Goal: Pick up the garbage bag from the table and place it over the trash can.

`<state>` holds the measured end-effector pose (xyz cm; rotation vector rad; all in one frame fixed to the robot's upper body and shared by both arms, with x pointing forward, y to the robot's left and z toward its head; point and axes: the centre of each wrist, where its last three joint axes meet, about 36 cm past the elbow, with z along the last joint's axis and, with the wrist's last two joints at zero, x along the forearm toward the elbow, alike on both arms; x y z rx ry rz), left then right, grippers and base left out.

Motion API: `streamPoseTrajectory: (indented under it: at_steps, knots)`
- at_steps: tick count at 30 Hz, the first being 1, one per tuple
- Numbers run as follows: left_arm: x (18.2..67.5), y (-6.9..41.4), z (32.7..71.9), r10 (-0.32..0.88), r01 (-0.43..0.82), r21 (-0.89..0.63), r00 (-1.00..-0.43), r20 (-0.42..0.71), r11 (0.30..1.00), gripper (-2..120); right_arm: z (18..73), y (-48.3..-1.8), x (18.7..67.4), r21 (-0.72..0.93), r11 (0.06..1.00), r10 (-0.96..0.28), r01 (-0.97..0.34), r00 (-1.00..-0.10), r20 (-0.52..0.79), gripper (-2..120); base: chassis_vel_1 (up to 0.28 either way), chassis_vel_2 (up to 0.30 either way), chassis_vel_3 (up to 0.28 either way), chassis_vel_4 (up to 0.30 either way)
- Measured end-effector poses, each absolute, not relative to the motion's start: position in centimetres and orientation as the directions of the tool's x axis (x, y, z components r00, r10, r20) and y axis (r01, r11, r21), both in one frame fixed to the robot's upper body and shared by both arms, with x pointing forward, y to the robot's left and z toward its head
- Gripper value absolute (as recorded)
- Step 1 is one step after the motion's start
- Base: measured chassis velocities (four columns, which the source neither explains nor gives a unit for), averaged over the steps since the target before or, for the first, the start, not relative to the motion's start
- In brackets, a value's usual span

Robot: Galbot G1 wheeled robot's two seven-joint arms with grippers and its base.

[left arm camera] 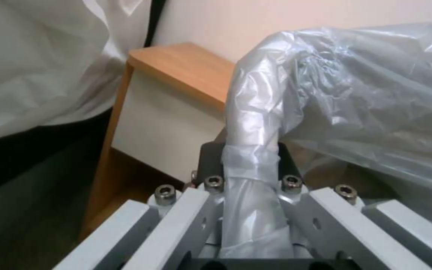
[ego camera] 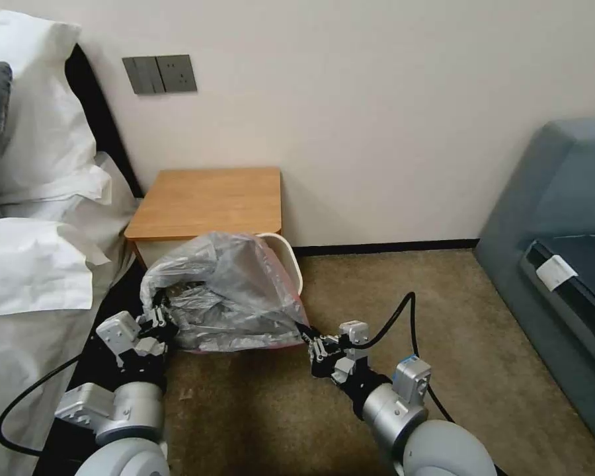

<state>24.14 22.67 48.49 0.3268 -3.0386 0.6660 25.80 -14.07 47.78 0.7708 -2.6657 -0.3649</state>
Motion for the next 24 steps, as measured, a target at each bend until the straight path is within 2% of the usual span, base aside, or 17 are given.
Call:
streamPoseTrajectory:
  at_steps: [3,6,8,9,11,12,14,16,18,20,22,24]
  knots:
    - [24.3,22.9,48.1,-0.211,-0.220,-0.398,-0.975,0.066,0.891,5,47.8,-14.4,25.4,0.281,0.814,-0.570,-0.509,-0.795,0.209,0,0.000,0.000,0.000,0.000]
    - [24.6,23.2,47.3,-0.226,-0.239,-0.376,-0.971,0.078,0.895,5,48.6,-15.2,24.0,0.190,0.798,-0.600,-0.572,-0.783,0.163,15,0.000,0.000,0.000,0.000]
    - [24.6,23.3,47.1,-0.228,-0.241,-0.373,-0.970,0.079,0.896,5,48.8,-15.3,23.7,0.174,0.798,-0.601,-0.578,-0.783,0.157,17,0.000,0.000,0.000,0.000]
    - [24.8,23.3,46.8,-0.232,-0.246,-0.365,-0.969,0.083,0.898,5,49.1,-15.6,23.3,0.140,0.796,-0.605,-0.589,-0.784,0.142,25,0.000,0.000,0.000,0.000]
    - [24.9,23.4,46.6,-0.234,-0.249,-0.359,-0.968,0.086,0.899,5,49.5,-15.8,23.1,0.110,0.796,-0.605,-0.595,-0.787,0.125,28,0.000,0.000,0.000,0.000]
    - [25.0,23.4,46.3,-0.237,-0.252,-0.348,-0.968,0.088,0.903,5,50.0,-16.0,23.0,0.075,0.801,-0.599,-0.594,-0.796,0.093,37,0.000,0.000,0.000,0.000]
    - [25.1,23.4,46.2,-0.237,-0.253,-0.345,-0.967,0.088,0.904,5,50.3,-16.0,23.1,0.068,0.802,-0.597,-0.594,-0.798,0.082,39,0.000,0.000,0.000,0.000]
    - [25.4,23.4,45.9,-0.239,-0.254,-0.335,-0.967,0.087,0.907,5,51.3,-16.0,23.2,0.052,0.799,-0.602,-0.599,-0.798,0.043,52,0.000,0.000,0.000,0.000]
    - [25.4,23.4,45.9,-0.239,-0.254,-0.333,-0.967,0.086,0.908,5,51.5,-16.0,23.3,0.049,0.796,-0.605,-0.603,-0.796,0.035,55,0.000,0.000,0.000,0.000]
    - [25.3,23.3,45.8,-0.236,-0.250,-0.328,-0.968,0.083,0.911,5,51.7,-16.0,24.0,0.033,0.790,-0.613,-0.612,-0.790,0.013,67,0.000,0.000,0.000,0.000]
    - [25.3,23.2,45.8,-0.235,-0.248,-0.325,-0.969,0.081,0.912,5,51.6,-16.0,24.3,0.029,0.790,-0.613,-0.613,-0.790,0.010,68,0.000,0.000,0.000,0.000]
    - [25.1,22.9,45.6,-0.228,-0.238,-0.298,-0.971,0.067,0.924,5,51.0,-16.0,25.8,0.009,0.793,-0.609,-0.609,-0.793,-0.003,79,0.000,0.000,0.000,0.000]
